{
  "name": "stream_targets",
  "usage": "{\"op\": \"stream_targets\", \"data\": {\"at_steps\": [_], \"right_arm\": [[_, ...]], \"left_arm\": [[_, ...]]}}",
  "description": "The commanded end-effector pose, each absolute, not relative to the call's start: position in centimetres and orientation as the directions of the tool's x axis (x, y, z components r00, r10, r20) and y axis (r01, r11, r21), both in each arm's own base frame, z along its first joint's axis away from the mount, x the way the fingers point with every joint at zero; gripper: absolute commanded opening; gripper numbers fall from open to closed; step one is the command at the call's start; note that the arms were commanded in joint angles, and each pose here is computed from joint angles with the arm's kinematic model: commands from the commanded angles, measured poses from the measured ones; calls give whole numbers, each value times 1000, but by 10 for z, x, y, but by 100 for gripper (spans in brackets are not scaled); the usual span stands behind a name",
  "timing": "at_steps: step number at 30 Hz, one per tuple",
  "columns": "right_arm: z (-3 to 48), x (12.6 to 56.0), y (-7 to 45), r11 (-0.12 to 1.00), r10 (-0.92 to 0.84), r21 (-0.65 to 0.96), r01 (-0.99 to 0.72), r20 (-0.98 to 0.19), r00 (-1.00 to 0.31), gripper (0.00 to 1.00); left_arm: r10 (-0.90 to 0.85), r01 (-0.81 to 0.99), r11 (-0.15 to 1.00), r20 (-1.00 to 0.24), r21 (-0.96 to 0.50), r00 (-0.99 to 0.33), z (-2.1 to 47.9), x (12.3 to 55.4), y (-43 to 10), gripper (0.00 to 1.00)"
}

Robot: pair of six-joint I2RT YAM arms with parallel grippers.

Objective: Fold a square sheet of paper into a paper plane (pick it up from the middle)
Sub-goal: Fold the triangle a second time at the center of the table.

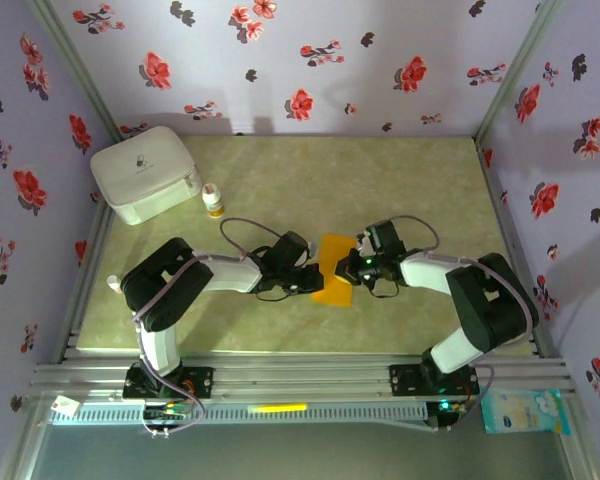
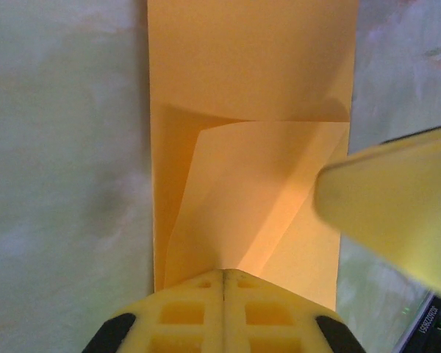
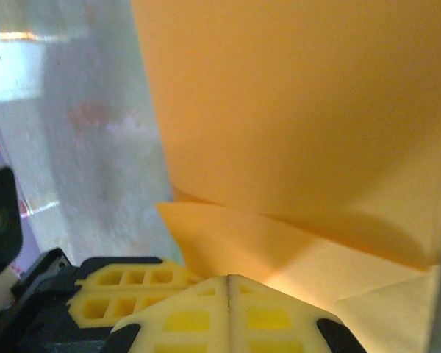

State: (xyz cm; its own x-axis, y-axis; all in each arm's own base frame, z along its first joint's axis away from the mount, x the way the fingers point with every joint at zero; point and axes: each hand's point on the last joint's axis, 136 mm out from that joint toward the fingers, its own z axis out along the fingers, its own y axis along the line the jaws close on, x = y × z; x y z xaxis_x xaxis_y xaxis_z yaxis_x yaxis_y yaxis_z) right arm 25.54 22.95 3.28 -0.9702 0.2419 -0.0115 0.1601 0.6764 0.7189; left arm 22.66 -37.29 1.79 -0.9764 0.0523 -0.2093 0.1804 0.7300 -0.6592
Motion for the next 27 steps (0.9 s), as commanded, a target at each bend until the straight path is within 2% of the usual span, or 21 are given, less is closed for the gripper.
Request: {"op": "stream_targets", "data": {"at_steps": [1, 5, 10, 20, 24, 27], "right_arm": [[20, 253, 237, 683, 238, 708, 180, 17, -971, 2], [1, 256, 204, 738, 333, 627, 250, -16, -943, 0], [1, 273, 181, 671, 424, 669, 320, 7, -905, 0], [15, 285, 159, 643, 475, 693, 327, -25, -880, 2], [35, 285, 162, 617, 475, 731, 292, -50, -878, 5], [46, 278, 160, 633, 463, 723, 275, -69, -884, 9]], "left_arm": [[81, 126, 808, -104, -575, -991, -16, 202, -349, 0], [82, 123, 821, -98, -557, -992, -15, 201, -346, 0], [101, 131, 826, -84, -548, -991, -18, 194, -344, 0], [82, 113, 821, -81, -560, -993, -20, 187, -343, 0], [10, 46, 805, -63, -592, -998, -14, 188, -350, 0], [-80, -16, 748, -67, -663, -995, 1, 193, -362, 0]]}}
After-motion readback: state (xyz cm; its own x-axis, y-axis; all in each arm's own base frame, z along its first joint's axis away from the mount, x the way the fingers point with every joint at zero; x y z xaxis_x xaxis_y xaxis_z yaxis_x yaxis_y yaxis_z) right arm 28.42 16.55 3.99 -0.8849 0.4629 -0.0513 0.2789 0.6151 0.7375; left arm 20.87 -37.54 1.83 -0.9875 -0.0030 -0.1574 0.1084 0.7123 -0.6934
